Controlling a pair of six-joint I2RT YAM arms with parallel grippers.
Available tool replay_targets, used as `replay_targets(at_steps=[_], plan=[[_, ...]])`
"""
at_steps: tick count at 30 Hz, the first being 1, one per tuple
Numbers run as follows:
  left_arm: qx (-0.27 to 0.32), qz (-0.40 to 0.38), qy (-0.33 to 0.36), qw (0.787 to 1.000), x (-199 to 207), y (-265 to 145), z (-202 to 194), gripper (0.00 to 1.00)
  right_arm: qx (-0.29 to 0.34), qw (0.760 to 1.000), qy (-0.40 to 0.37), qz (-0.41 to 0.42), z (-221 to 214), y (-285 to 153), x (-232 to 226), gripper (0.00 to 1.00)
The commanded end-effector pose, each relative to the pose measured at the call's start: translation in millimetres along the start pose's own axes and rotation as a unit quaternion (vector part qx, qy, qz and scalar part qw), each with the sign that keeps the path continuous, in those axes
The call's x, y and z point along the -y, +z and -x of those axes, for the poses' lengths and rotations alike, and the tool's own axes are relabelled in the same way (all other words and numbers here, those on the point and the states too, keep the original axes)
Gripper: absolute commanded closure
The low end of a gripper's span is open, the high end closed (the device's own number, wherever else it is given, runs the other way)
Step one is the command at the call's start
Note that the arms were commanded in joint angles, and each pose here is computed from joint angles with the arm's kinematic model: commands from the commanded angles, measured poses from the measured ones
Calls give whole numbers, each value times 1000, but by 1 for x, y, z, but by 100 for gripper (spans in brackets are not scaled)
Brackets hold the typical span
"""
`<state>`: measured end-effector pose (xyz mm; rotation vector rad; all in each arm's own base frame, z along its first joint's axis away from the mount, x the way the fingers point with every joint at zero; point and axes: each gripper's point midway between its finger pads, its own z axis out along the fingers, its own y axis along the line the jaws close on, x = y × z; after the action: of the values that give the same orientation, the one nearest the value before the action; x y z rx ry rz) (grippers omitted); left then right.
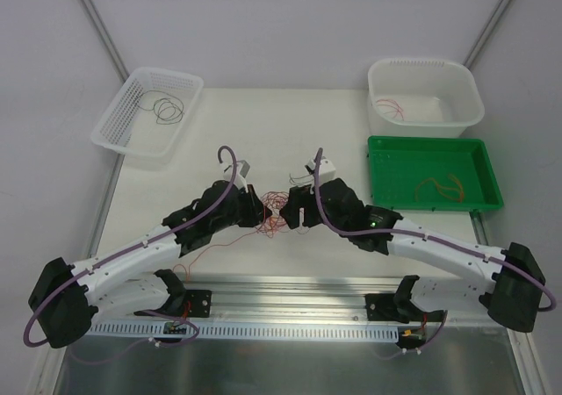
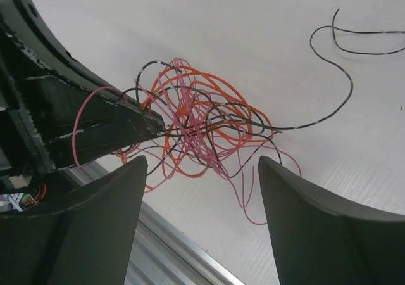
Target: Untangle the cables
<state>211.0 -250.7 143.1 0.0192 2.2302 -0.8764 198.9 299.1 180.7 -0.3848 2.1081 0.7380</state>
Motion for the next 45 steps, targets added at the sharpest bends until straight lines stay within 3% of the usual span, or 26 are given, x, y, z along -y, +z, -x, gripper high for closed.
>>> replay_targets(at_steps=[1, 6, 9, 12, 16, 20, 27, 32, 34, 39, 43, 45], plan=[[31, -15, -13, 999, 19, -3, 19, 100, 31, 998, 33, 34, 15, 14, -22, 26], [32, -21, -13, 999, 22, -5, 19, 100, 13, 999, 27, 26, 2, 38, -21, 33], [35, -26, -13, 999, 24, -7, 20, 100, 8, 1000, 19, 14, -2, 44, -16, 48], [44, -19, -11, 999, 18, -9, 21, 100, 5, 1000, 12, -3, -5, 45, -6, 75], [67, -6, -7, 998, 11, -14, 26, 100, 6, 999, 12, -42, -9, 37, 21, 99], [80, 17, -4, 997, -1, -19, 29, 100, 11, 997, 3, -77, -9, 23, 47, 99], [96, 44, 9, 994, -16, -30, 32, 88, 6, 993, -38, -111, -1, 2, 67, 99], [129, 60, 6, 990, -27, -50, 44, 61, 1, 991, -35, -127, -2, -2, 78, 99], [135, 51, 7, 990, -27, -56, 45, 55, 2, 992, -33, -122, 0, -3, 76, 99], [66, -18, 56, 996, -4, -49, 21, 38, 5, 994, -32, -103, 9, -4, 65, 99], [-12, -70, 77, 995, 11, -27, -10, 36, 10, 994, -32, -100, 17, -4, 60, 99], [-19, -90, 86, 992, 18, -18, -15, 37, 11, 995, -31, -94, 21, -4, 57, 99]])
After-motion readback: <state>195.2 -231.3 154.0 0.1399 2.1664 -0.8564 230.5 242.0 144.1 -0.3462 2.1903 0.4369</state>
